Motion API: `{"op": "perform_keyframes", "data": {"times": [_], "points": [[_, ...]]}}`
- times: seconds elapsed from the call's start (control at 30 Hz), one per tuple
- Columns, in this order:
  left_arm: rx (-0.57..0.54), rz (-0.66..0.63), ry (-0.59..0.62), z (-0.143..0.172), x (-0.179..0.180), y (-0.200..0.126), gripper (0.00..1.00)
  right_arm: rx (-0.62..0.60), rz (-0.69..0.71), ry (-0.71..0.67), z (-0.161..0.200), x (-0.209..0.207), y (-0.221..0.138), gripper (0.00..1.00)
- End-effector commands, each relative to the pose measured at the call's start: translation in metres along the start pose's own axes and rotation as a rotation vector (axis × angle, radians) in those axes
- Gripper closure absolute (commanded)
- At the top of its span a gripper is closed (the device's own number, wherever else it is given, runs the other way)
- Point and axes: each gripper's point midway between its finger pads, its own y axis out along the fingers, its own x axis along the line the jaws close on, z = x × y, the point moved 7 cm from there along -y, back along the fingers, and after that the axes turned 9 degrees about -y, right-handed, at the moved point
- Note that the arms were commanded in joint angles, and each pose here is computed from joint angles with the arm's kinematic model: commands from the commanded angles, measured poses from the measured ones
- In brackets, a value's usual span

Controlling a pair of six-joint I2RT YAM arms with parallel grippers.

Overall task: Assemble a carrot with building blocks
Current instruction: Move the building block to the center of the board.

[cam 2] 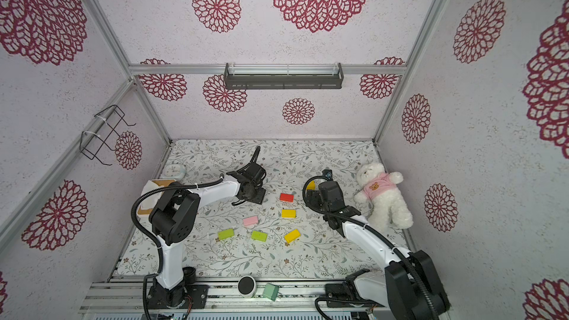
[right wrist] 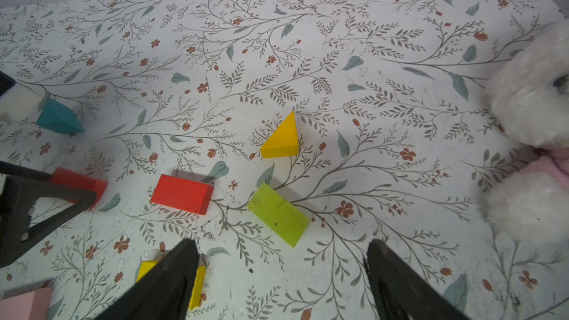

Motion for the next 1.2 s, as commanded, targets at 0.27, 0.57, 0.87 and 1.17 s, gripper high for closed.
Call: {"op": "perform_keyframes", "data": {"times": [0.27, 0.57, 0.87, 1.17], "points": [[0.12, 0.018, -0.011, 0.016, -0.008, 0.024, 0.34, -0.079, 0.0, 0.022, -0.019, 0.001, -0.012, 0.11], [0.135, 0.069, -0.025, 0.011, -0.03, 0.029, 0.34, -0.074, -0.006, 0.024, -0.017, 0.002, -0.011, 0.11], [0.14, 0.095, -0.038, 0.011, -0.041, 0.028, 0.34, -0.059, -0.042, 0.038, -0.013, 0.006, -0.006, 0.12], [0.141, 0.128, -0.055, 0.008, -0.056, 0.027, 0.34, -0.038, -0.115, 0.052, -0.007, 0.023, 0.005, 0.15]]}}
